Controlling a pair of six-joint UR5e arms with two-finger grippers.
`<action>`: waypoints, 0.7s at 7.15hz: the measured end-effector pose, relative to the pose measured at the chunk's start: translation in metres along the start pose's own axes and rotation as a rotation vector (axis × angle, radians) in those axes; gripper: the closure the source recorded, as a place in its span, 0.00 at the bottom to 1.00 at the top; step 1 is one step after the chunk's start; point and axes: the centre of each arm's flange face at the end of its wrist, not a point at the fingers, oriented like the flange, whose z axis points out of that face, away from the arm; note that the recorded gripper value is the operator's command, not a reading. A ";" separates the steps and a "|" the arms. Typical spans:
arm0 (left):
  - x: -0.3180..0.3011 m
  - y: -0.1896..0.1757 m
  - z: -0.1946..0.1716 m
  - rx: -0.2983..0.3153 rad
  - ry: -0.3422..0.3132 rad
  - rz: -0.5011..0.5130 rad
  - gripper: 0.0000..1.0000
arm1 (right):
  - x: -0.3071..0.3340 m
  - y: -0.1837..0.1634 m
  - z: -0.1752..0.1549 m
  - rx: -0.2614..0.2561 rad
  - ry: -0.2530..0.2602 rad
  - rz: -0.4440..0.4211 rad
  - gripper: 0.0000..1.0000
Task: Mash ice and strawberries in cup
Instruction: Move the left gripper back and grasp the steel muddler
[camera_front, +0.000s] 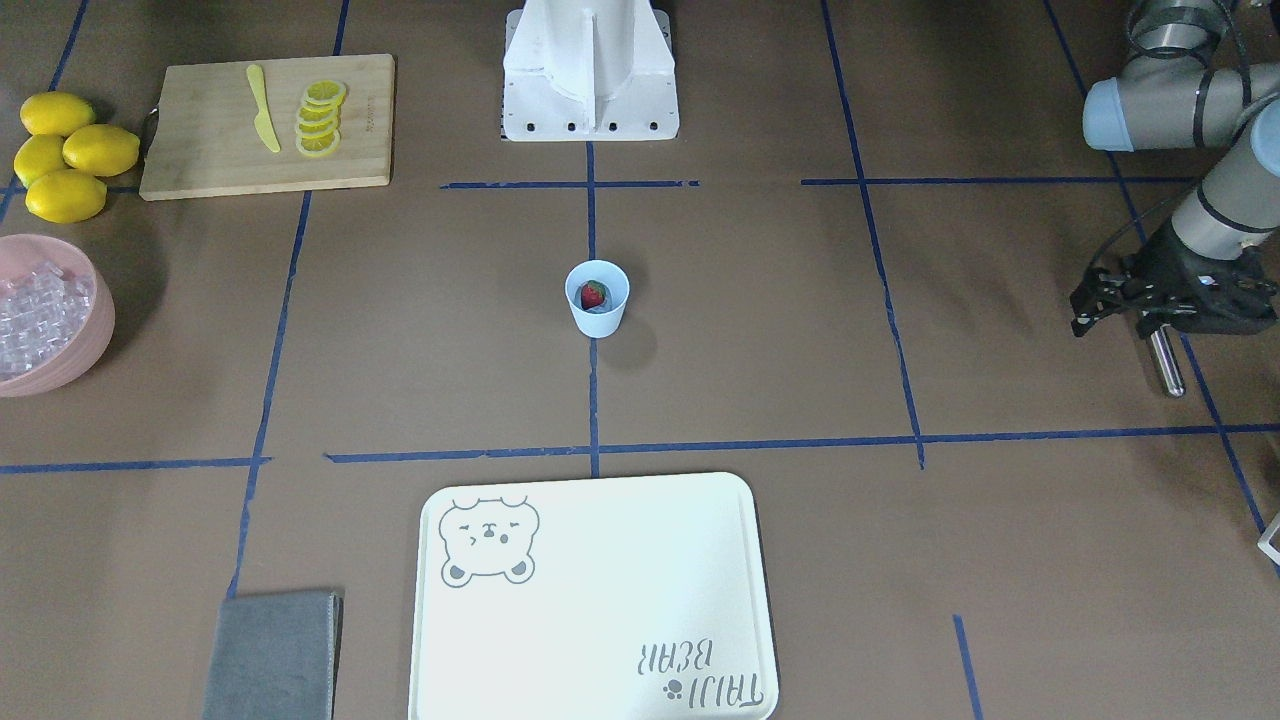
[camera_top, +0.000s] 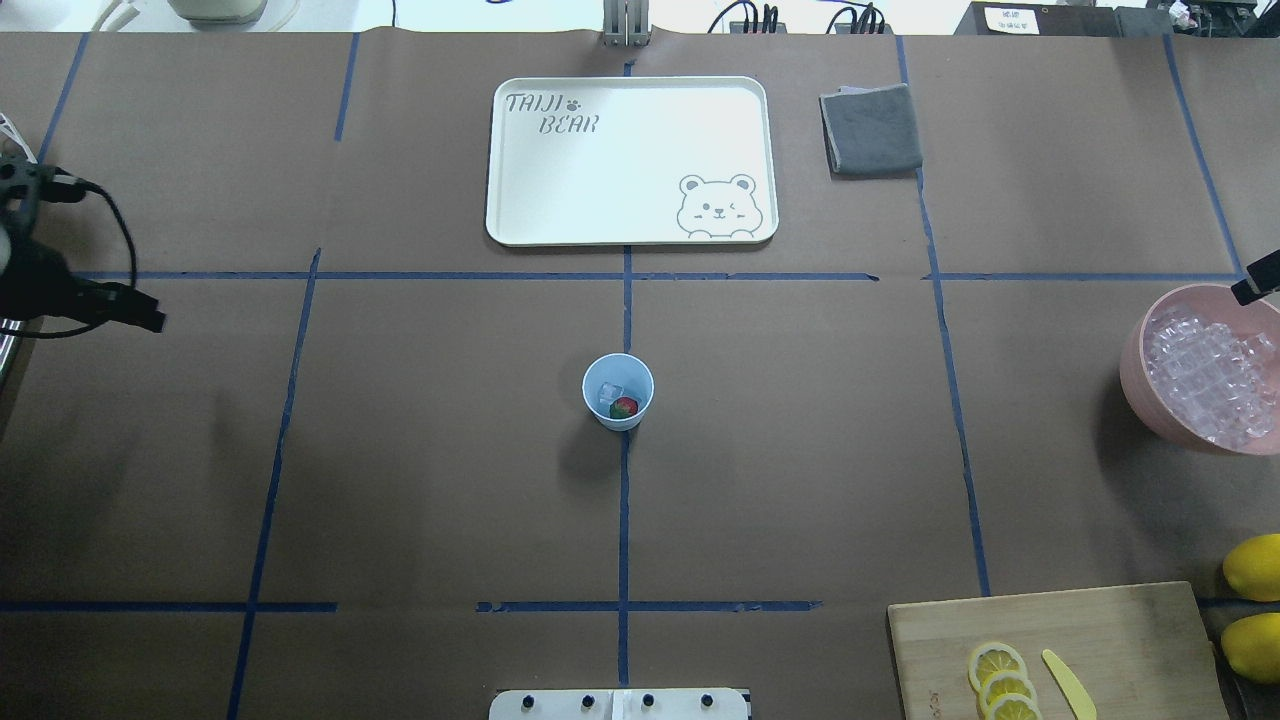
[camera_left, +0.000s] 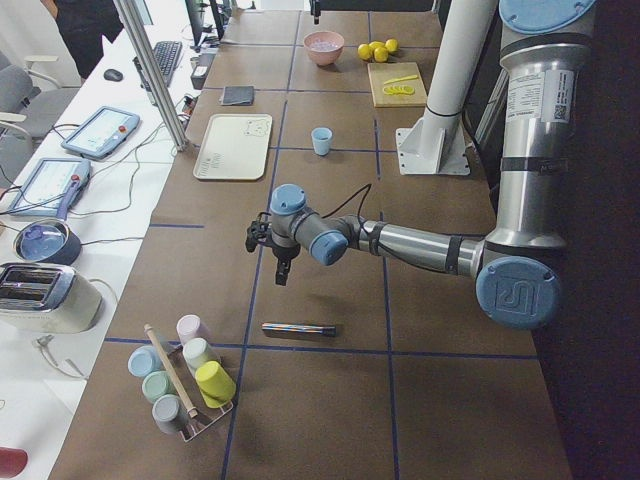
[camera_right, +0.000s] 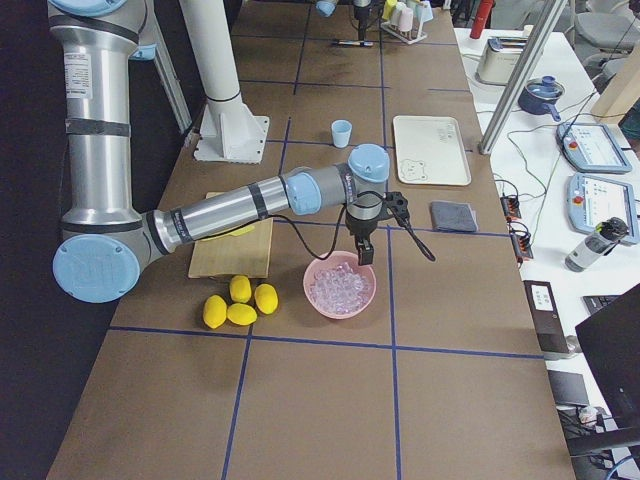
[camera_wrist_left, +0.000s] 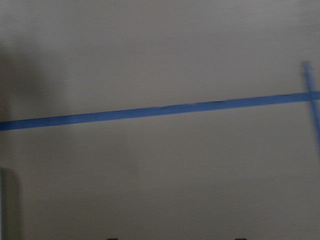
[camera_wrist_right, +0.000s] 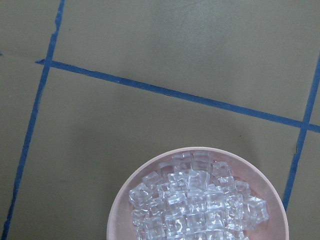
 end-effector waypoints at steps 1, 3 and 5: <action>-0.025 -0.001 0.006 -0.010 -0.020 -0.007 0.09 | 0.000 0.000 0.000 0.000 0.000 0.000 0.00; -0.054 0.000 0.019 -0.035 -0.045 -0.045 0.08 | 0.000 0.000 0.000 0.000 0.000 0.000 0.00; -0.069 0.001 0.034 -0.059 -0.059 -0.071 0.08 | 0.001 0.000 0.001 -0.001 0.001 0.002 0.00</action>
